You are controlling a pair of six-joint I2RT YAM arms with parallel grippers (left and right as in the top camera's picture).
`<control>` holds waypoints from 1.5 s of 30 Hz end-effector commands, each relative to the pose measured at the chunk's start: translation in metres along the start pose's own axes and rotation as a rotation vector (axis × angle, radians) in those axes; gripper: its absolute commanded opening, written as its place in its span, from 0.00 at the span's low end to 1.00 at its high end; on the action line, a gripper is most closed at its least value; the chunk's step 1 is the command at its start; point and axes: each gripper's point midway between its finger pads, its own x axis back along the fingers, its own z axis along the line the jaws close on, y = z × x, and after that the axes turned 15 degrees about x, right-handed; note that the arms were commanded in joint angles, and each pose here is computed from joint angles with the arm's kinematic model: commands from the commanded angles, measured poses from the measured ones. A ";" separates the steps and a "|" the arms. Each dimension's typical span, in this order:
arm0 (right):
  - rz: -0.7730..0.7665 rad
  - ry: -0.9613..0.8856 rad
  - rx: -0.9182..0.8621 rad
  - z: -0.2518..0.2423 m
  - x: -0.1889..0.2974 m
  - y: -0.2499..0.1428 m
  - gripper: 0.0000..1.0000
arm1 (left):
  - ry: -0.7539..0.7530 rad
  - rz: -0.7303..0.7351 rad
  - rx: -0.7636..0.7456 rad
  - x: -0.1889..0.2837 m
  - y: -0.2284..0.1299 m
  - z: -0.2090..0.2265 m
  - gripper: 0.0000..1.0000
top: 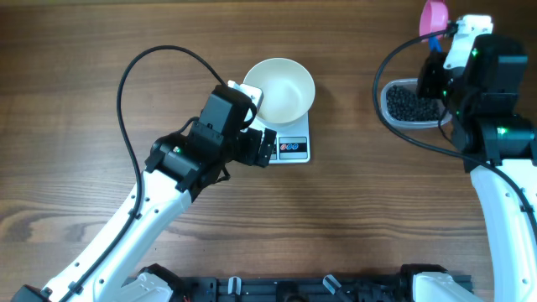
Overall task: Scoop item into bowl and weigh 150g on scale
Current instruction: 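Lower the pink scoop with the right gripper into the black beans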
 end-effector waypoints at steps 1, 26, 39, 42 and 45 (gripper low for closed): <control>0.032 -0.011 0.107 -0.003 0.001 -0.005 0.04 | -0.012 -0.007 -0.021 0.001 0.005 -0.003 1.00; 0.250 0.257 0.037 -0.049 -0.015 -0.108 0.04 | -0.012 -0.007 -0.021 0.001 0.005 -0.003 1.00; 0.364 0.335 0.020 -0.042 -0.049 -0.146 0.04 | -0.012 -0.007 -0.021 0.001 0.005 -0.003 1.00; 0.400 0.281 0.041 -0.052 -0.053 -0.152 0.04 | -0.012 -0.007 -0.021 0.001 0.005 -0.003 1.00; 0.399 0.276 0.045 -0.053 -0.053 -0.152 0.04 | -0.012 -0.007 -0.021 0.001 0.005 -0.003 1.00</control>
